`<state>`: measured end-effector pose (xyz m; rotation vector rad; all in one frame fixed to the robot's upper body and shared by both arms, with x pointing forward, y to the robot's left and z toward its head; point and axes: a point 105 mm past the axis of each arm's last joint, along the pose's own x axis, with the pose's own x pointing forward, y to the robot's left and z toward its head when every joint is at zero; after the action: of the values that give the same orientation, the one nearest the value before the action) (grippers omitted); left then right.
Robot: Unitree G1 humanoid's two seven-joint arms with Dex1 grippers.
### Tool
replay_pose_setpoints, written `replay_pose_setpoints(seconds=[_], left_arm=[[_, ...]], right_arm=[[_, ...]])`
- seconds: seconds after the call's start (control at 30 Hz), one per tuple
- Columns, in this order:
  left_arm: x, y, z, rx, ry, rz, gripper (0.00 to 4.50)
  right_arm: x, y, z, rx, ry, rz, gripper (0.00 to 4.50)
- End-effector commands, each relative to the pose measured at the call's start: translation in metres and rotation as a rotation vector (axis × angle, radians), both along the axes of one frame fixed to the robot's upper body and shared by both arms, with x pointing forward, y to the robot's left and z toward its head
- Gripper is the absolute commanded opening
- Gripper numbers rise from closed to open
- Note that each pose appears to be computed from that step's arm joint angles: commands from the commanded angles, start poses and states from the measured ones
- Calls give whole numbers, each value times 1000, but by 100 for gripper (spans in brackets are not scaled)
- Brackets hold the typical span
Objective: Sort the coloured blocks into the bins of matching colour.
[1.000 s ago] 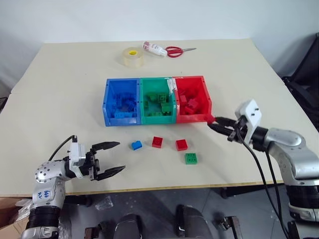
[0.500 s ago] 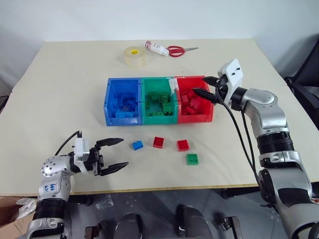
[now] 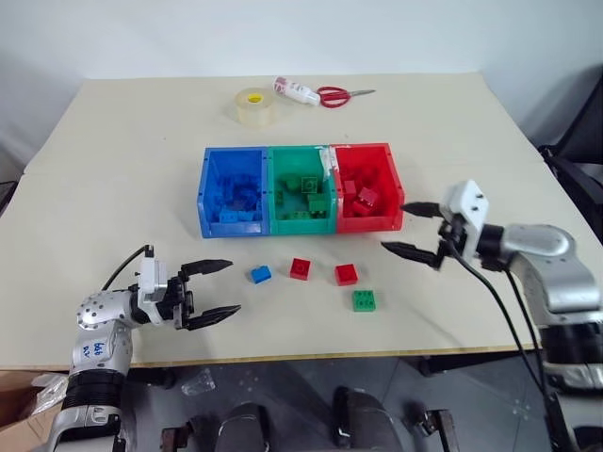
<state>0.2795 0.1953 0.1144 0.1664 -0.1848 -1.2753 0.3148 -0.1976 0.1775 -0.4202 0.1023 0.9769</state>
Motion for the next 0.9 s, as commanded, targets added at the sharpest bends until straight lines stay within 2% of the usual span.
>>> replay_pose_setpoints(seconds=[0.03, 0.17, 0.33, 0.63, 0.9], left_arm=[[0, 6, 4, 10, -16, 0, 450], [1, 8, 4, 15, -12, 0, 450], [2, 8, 4, 19, -12, -6, 450], [2, 2, 6, 8, -28, -7, 450], [-7, 5, 3, -5, -29, 42, 450]], right_arm=[[-34, -18, 8, -68, 22, 30, 447], [-56, -39, -3, -149, 100, -2, 447], [-65, -36, -9, -205, 145, 38, 447], [-46, 33, -26, -195, 171, 244, 447], [-27, 67, -54, -234, 195, 334, 447]])
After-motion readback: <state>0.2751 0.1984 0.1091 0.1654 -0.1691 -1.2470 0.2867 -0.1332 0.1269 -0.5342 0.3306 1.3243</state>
